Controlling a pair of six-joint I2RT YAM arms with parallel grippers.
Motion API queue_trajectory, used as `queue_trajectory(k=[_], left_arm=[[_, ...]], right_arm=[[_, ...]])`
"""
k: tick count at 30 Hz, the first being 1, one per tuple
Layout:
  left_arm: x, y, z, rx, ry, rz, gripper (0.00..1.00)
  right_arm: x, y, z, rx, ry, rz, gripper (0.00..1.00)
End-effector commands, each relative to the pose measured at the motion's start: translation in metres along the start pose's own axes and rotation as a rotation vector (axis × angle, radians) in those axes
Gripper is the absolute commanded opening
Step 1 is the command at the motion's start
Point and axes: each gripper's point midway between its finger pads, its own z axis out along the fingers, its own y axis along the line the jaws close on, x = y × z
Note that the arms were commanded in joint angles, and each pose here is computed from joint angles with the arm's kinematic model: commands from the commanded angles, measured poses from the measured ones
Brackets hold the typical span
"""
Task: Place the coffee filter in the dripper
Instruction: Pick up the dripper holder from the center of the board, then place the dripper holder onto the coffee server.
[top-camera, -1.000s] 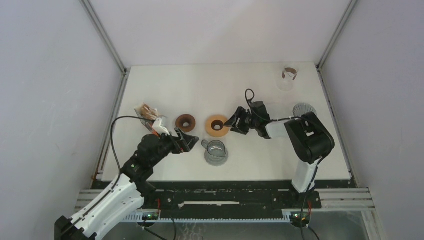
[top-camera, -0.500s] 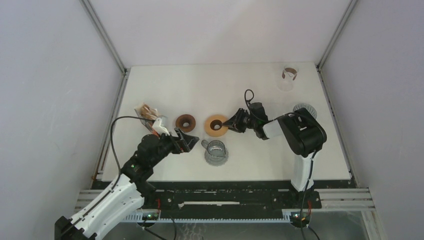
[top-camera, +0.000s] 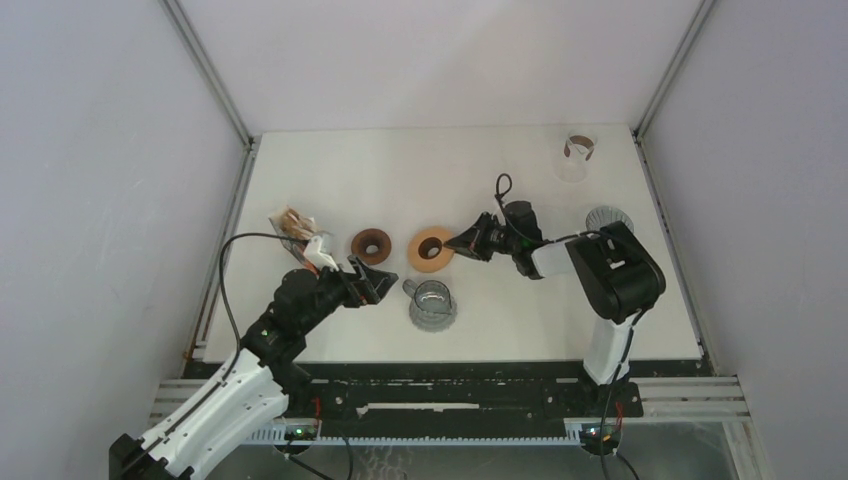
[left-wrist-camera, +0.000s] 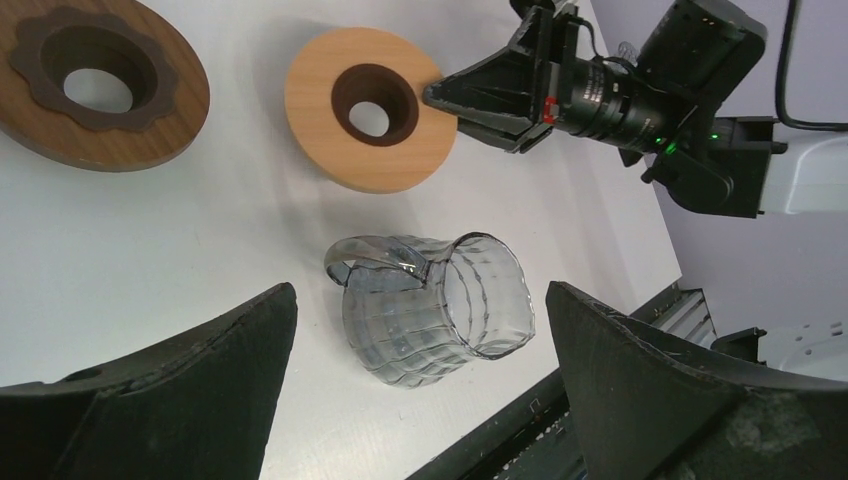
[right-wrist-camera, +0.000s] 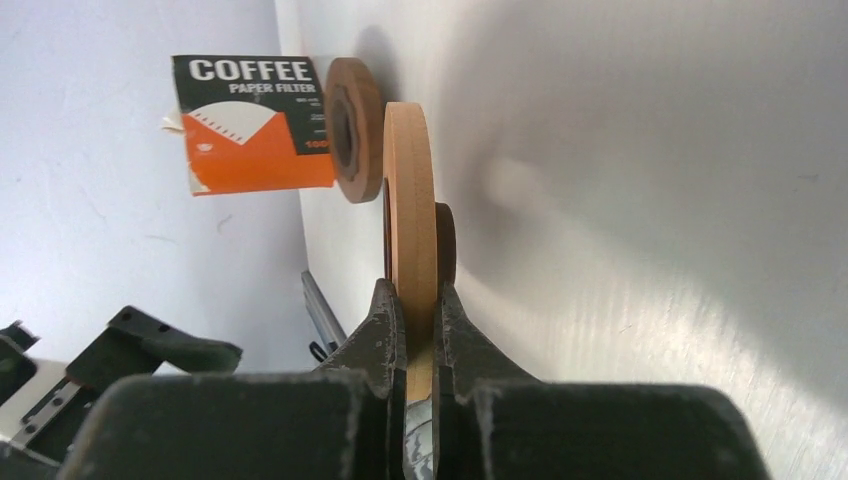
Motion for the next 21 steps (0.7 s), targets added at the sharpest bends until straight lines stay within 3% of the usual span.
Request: queue_trajectory(k=[1,11,21], left_arm=[[-0.007,-0.006,-0.001,0.024,-0.038,-0.019,0.99],[-0.013,-0.008,-0.004,0.026,-0.071,-0.048,0.99],[-0.023,-0.016,-0.009,0.052,-0.113,-0.095,0.97]], right_arm=[[-0.015,0.052,-0.024,-0.146,-0.040,-0.059,0.00],[-0.020,0.102,-0.076,-0.226,-0.082,-0.147,0.00],[0.008,0.127,-0.110,-0.293,-0.025,-0.175,0.00]])
